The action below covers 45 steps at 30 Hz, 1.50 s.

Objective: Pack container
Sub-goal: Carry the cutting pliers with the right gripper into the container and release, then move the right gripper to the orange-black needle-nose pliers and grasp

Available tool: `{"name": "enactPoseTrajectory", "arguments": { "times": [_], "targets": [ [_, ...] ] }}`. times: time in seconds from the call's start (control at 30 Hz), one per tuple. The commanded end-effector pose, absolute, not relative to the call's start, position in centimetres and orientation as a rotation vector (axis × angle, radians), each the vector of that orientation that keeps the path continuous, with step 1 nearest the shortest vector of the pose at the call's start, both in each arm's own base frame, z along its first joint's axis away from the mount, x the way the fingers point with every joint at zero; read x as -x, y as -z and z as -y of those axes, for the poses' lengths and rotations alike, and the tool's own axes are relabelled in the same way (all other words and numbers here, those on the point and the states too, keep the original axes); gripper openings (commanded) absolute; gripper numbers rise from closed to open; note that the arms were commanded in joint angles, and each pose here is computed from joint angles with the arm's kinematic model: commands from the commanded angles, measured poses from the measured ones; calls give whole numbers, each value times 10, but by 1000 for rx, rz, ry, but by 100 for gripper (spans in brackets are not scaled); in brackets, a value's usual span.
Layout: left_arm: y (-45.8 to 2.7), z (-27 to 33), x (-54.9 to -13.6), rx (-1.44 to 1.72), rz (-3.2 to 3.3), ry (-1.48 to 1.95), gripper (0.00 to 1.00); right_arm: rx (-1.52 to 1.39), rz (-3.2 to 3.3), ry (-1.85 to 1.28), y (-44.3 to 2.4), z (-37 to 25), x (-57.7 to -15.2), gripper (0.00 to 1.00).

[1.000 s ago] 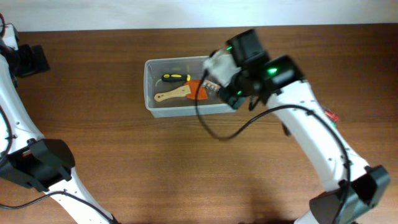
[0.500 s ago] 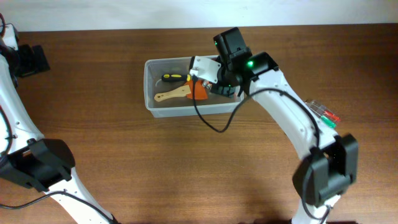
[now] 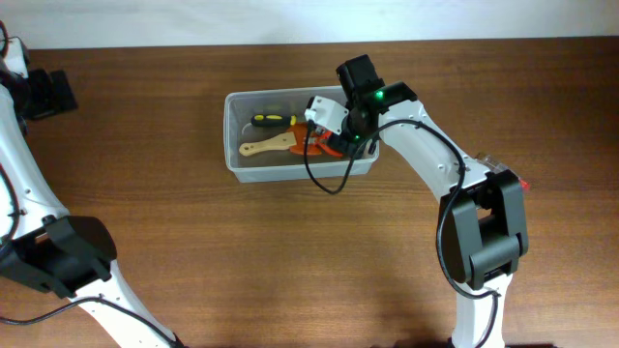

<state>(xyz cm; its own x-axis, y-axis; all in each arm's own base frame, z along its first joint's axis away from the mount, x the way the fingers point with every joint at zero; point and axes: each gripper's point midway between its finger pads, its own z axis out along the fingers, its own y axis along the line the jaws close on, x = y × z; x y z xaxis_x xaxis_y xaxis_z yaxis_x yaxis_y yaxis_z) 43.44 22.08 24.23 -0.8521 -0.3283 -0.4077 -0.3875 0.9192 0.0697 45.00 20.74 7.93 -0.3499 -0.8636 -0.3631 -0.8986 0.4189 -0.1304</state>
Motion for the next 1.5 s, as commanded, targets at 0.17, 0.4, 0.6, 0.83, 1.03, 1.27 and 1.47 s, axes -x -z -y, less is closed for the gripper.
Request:
{"name": "enactPoseTrajectory", "arguments": {
  "times": [0.17,0.4,0.6,0.83,1.03,1.27,1.47],
  "targets": [
    [-238,-221,-435,547,-2687,-189,99,1126,-2310,-91,-202,-187,-448,41],
    [-238,-221,-435,547,-2687,-190,99,498,-2423,-25,-278,-67,-442,49],
    [-238,-221,-435,547,-2687,-190,99,-93,-2749,-84,-224,29,-403,47],
    [-238,-221,-435,547,-2687,-189,99,-222,-3028,-285,-127,22,-372,54],
    [-238,-221,-435,547,-2687,-190,99,-239,-3116,-281,-66,23,-365,58],
    [-238,-221,-435,547,-2687,-189,99,-252,-3172,-181,-22,33,-354,57],
    [-238,-221,-435,547,-2687,-190,99,-302,-3161,-176,0,32,-354,52]
  ]
}}
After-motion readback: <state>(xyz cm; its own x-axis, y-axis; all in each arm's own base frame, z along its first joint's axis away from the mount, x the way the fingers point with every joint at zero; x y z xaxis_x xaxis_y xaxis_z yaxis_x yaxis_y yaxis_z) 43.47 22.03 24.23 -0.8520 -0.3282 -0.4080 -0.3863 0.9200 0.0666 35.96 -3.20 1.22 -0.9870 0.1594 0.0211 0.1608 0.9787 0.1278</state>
